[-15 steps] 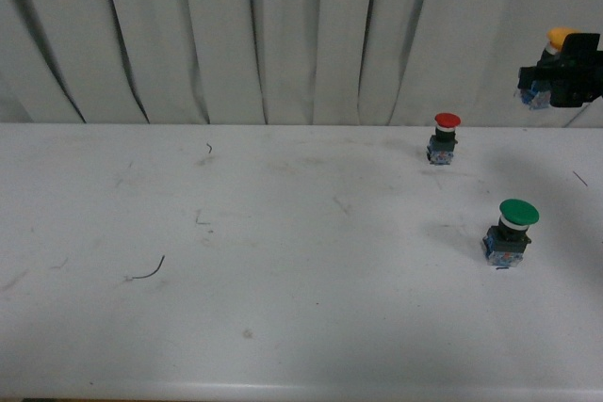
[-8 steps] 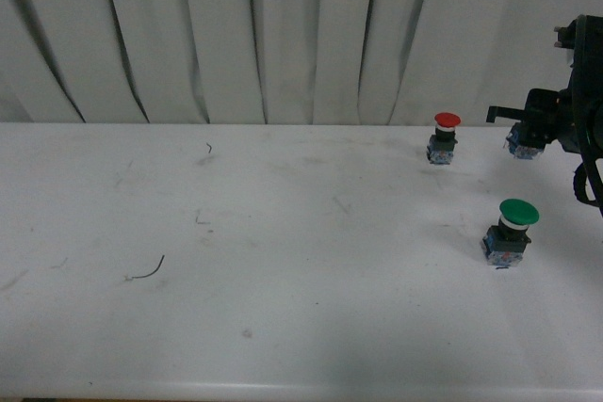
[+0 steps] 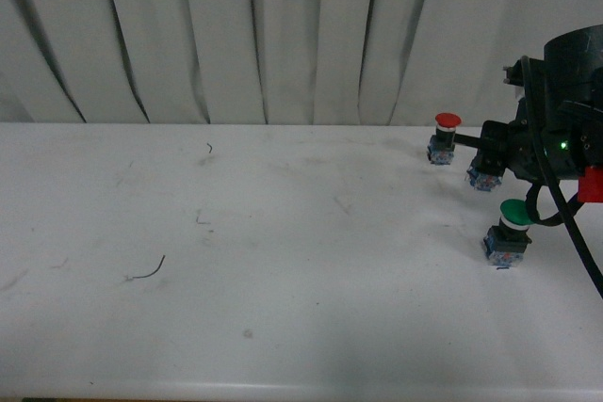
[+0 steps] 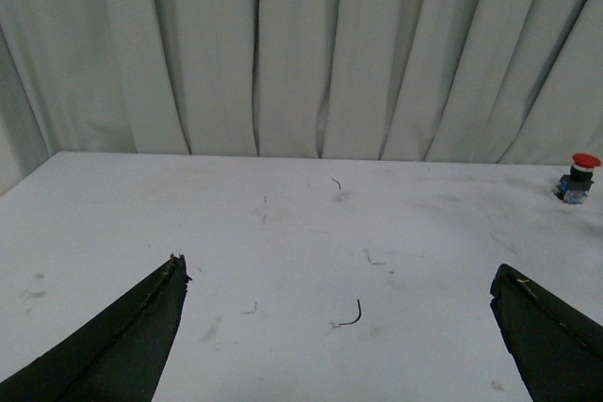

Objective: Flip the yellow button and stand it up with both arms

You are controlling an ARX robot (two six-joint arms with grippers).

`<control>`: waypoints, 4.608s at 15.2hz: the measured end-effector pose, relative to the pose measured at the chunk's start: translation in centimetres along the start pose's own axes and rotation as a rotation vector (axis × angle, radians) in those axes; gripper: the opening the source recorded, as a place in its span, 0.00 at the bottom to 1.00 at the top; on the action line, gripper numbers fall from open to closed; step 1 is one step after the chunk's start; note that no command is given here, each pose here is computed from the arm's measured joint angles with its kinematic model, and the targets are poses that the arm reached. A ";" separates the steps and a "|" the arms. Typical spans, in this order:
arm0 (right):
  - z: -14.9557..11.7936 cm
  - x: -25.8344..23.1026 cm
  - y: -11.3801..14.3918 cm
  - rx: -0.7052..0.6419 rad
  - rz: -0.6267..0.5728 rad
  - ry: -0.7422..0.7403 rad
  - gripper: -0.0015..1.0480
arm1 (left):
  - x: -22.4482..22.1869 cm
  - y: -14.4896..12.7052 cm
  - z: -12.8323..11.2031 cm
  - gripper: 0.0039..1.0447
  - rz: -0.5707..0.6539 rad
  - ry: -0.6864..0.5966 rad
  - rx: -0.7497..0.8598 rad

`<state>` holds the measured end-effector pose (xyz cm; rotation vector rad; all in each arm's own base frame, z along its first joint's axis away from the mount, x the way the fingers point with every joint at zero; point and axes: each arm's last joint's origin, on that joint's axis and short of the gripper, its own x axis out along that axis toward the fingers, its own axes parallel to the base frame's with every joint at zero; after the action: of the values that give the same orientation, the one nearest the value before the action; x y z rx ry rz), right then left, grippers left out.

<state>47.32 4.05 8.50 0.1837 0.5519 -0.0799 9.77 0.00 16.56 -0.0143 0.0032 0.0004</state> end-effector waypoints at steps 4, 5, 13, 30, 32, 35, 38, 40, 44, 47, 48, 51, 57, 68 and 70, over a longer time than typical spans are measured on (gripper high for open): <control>0.4 0.2 0.5 0.005 0.007 0.008 0.23 | 0.0 0.0 0.0 0.94 0.000 0.000 0.000; 0.6 0.2 0.6 0.004 0.008 0.010 0.23 | 0.0 0.0 0.0 0.94 0.000 0.000 0.000; -0.3 1.0 0.7 -0.009 -0.001 0.058 0.23 | 0.0 0.0 0.0 0.94 0.000 0.000 0.000; 2.9 -2.2 -0.8 -0.006 0.069 -0.018 0.94 | 0.0 0.0 0.0 0.94 0.000 0.000 0.000; 5.4 -9.5 -4.2 0.019 0.140 -0.143 0.94 | 0.0 0.0 0.0 0.94 0.000 0.000 0.000; 8.0 -19.1 -7.5 0.023 0.185 -0.383 0.94 | 0.0 0.0 0.0 0.94 0.000 0.000 0.000; 7.0 -26.9 -7.7 -0.042 0.159 -0.510 0.85 | 0.0 0.0 0.0 0.94 0.000 0.000 0.000; 4.0 -29.9 -7.5 -0.119 0.103 -0.524 0.68 | 0.0 0.0 0.0 0.94 0.000 0.000 0.000; -1.4 -32.5 -7.1 -0.172 0.082 -0.566 0.25 | 0.0 0.0 0.0 0.94 0.000 0.000 0.000; -4.1 -32.6 -7.0 -0.182 0.086 -0.540 0.02 | 0.0 0.0 0.0 0.94 0.000 0.000 0.000; -4.7 -32.8 -6.9 -0.178 0.075 -0.545 0.02 | 0.0 0.0 0.0 0.94 0.000 0.000 0.000; -6.1 -33.2 -6.1 -0.186 0.098 -0.552 0.02 | 0.0 0.0 0.0 0.94 0.000 0.000 0.000; -8.6 -34.0 -6.7 -0.181 0.080 -0.549 0.02 | 0.0 0.0 0.0 0.94 0.000 0.000 0.000; -10.7 -35.2 -7.2 -0.180 0.082 -0.567 0.02 | 0.0 0.0 0.0 0.94 0.000 0.000 0.000; -10.8 -35.3 -7.2 -0.181 0.081 -0.565 0.02 | 0.0 0.0 0.0 0.94 0.000 0.000 0.000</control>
<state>10.89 0.00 17.00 0.0025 -0.0128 -0.0004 9.77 0.00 16.57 -0.0143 0.0029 0.0004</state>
